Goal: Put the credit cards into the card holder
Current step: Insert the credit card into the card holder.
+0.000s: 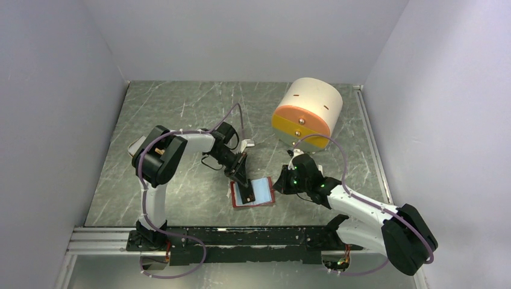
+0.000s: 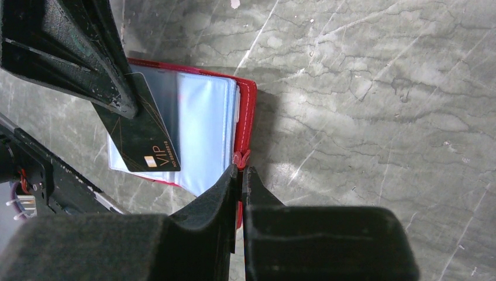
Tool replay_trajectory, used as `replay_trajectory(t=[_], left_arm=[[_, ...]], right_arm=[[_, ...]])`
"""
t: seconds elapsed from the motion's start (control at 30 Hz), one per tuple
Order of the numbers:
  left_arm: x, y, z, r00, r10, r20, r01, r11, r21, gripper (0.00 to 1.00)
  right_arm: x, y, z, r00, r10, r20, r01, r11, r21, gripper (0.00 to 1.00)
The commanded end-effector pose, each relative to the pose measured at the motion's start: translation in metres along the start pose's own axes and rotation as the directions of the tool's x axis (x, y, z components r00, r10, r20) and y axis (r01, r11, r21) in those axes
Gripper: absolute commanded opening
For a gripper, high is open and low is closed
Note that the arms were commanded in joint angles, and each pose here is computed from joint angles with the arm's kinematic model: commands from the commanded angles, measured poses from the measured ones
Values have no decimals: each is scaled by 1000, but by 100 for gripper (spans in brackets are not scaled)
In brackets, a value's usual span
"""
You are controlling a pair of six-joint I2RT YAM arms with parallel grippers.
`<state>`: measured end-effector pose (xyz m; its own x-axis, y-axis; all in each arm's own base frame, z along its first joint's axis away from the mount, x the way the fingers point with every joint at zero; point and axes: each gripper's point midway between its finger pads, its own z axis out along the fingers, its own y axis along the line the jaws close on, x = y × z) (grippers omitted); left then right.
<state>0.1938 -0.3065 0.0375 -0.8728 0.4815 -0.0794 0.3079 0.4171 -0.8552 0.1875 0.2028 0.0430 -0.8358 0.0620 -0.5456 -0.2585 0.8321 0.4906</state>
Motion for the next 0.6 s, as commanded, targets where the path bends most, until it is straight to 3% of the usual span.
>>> replay_trajectory(t=[0.0,0.57], left_arm=[[-2,1,0,1000,18,17,-18,1000,15,9],[-6,7,4,995,-68,73,64,996,57,9]], right_arm=[[-4,0,0,1000,1,14,-1,1000,-8,5],[-4,1,-2,1000,2,20,-2,1000,-14,6]])
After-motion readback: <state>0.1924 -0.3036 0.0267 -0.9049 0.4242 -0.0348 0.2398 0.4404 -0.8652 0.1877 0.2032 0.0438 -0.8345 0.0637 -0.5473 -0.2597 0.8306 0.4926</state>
